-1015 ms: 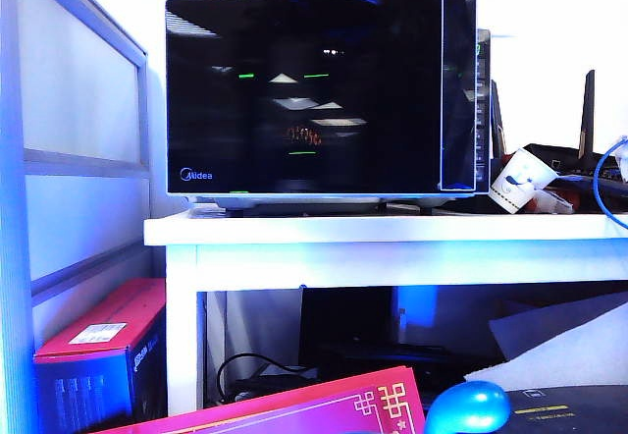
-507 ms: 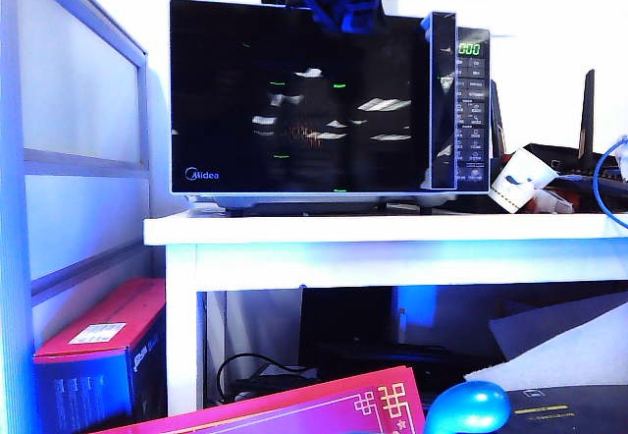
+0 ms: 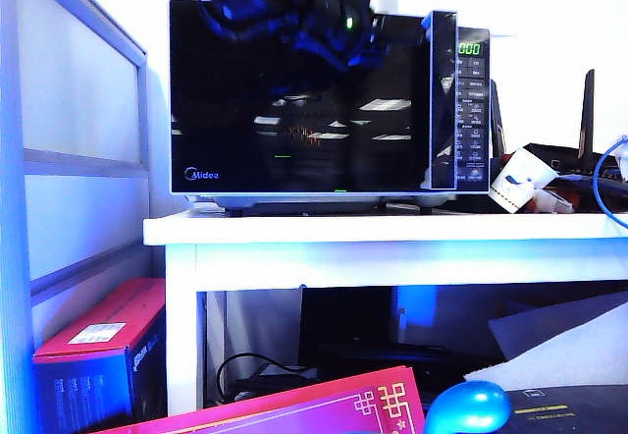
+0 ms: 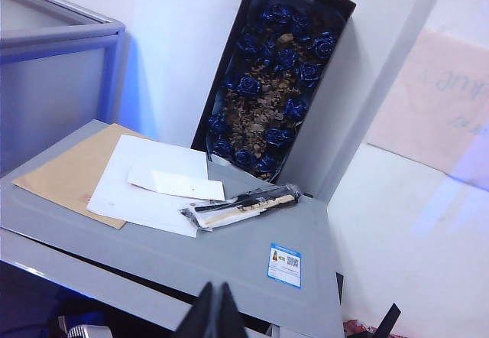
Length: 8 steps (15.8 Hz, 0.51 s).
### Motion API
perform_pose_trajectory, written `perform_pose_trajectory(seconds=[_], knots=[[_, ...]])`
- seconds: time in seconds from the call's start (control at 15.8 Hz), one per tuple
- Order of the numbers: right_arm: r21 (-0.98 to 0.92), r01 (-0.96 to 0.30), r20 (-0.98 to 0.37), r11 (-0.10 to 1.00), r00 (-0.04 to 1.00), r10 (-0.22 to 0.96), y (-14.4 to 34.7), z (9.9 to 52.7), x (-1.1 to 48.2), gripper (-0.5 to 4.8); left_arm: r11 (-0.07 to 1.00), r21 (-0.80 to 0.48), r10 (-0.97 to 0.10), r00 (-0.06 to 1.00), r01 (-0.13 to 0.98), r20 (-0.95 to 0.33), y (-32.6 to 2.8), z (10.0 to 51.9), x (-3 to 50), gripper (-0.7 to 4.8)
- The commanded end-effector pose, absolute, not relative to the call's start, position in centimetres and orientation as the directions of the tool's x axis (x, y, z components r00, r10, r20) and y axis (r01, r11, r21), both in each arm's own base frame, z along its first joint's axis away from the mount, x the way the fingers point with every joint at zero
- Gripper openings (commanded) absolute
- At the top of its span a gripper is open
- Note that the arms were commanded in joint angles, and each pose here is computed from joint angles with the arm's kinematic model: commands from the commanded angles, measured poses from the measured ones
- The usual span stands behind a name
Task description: Open the microwave door, place the orange inside the microwave, then close the microwave door.
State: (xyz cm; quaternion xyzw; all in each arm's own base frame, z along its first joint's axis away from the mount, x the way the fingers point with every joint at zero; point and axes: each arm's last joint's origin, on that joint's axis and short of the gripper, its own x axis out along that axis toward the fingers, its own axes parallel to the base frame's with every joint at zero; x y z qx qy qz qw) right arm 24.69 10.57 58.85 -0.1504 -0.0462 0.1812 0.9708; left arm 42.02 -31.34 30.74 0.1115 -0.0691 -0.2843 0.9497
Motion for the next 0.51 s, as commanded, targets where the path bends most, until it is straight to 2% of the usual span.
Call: perform_pose_trajectory(seconds=[0.06,0.51], knots=[[-0.305,-0.332,0.058,0.893,0.929,0.365,10.4,59.2,24.3,-0.05,0.844,0.245,-0.518,0.844,0.478,0.139,-31.4,30.9,42.3,0.24],[-0.305,-0.332,0.056,0.892,0.929,0.365,10.4,59.2,24.3,-0.05,0.877,0.211,-0.458,0.884,0.431,0.096,-30.9,33.1,44.3,0.24]])
